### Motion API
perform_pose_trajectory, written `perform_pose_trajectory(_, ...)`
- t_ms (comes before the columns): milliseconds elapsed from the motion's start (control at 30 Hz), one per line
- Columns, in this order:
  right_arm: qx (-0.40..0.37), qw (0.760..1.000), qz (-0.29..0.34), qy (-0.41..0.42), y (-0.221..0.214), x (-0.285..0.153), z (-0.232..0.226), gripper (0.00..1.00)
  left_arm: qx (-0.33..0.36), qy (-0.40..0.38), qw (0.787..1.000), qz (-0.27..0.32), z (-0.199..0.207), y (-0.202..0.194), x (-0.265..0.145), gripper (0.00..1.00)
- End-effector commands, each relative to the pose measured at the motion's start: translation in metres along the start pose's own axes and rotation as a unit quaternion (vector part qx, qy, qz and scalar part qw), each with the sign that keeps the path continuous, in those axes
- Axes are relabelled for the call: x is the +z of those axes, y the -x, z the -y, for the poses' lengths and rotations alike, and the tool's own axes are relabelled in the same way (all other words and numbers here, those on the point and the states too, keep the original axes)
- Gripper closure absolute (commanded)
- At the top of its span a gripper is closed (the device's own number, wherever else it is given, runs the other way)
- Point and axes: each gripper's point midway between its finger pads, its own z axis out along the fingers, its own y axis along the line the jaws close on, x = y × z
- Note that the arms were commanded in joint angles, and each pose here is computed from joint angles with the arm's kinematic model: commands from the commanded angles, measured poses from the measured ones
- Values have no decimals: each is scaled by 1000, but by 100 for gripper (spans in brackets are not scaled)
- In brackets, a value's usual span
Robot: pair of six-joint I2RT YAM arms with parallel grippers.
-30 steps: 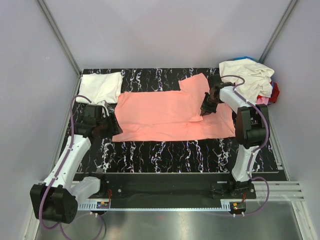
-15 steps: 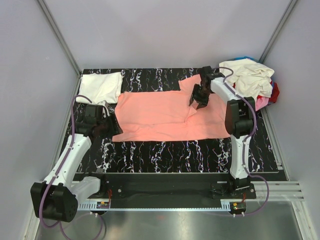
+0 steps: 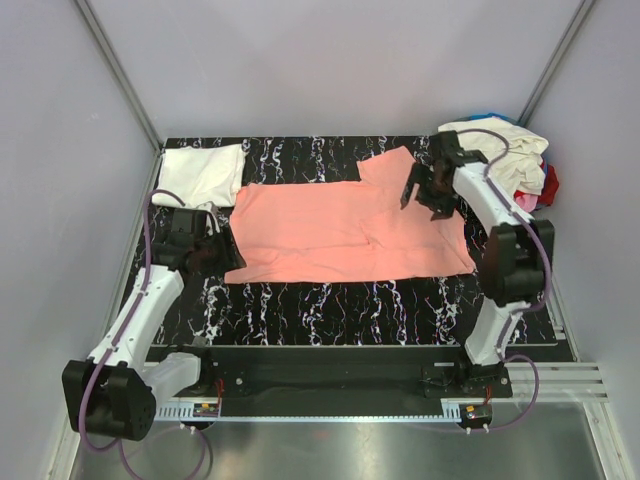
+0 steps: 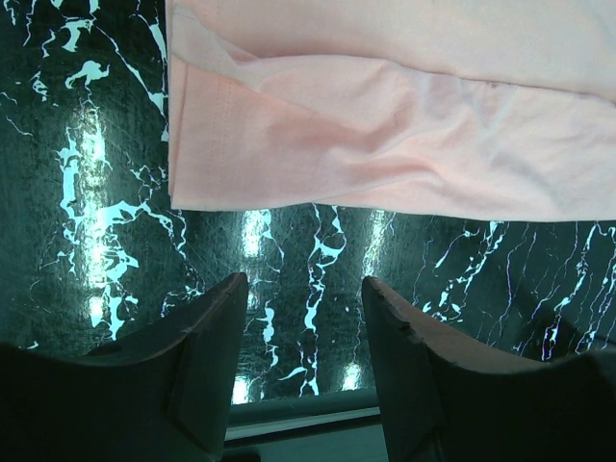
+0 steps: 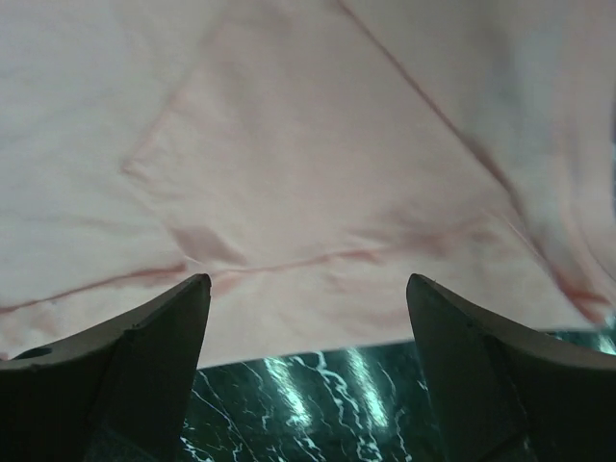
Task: Fold and stack the t-shirts
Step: Fold the tshirt
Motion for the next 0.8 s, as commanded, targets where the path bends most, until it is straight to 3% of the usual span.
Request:
perform_pose_trajectory(0,71,994,73,-31,2,-48,47,10,3,-2,1000,6,2,6,6,44)
perform_pose_trajectory(33,89,994,46,-47,-26,-37,68,10,-1,5,1000,1,-1,4,6,44)
perform_pose_trajectory(200,220,975,21,-31,-74,-33,137,14,-40,41,998,-24,-10,-4,9,45)
perform_pose_trajectory(333,262,964,15,-47,-91,-28,168,17,-91,0,996,-24,1,-15,21,44)
perform_pose_trajectory(467,281,959,11,-41,-98,-20,179,22,-133,19,990,-36,-13,-38,41,45)
perform_pose_trajectory(633,294,956,-1,-12,-97,-6,171,28,-145,41,989,-9,-26,-39,51,44)
perform_pose_trajectory(767,297,955,-9,-8,-95,8,172,35,-152,48,987,17,-32,-37,50,36)
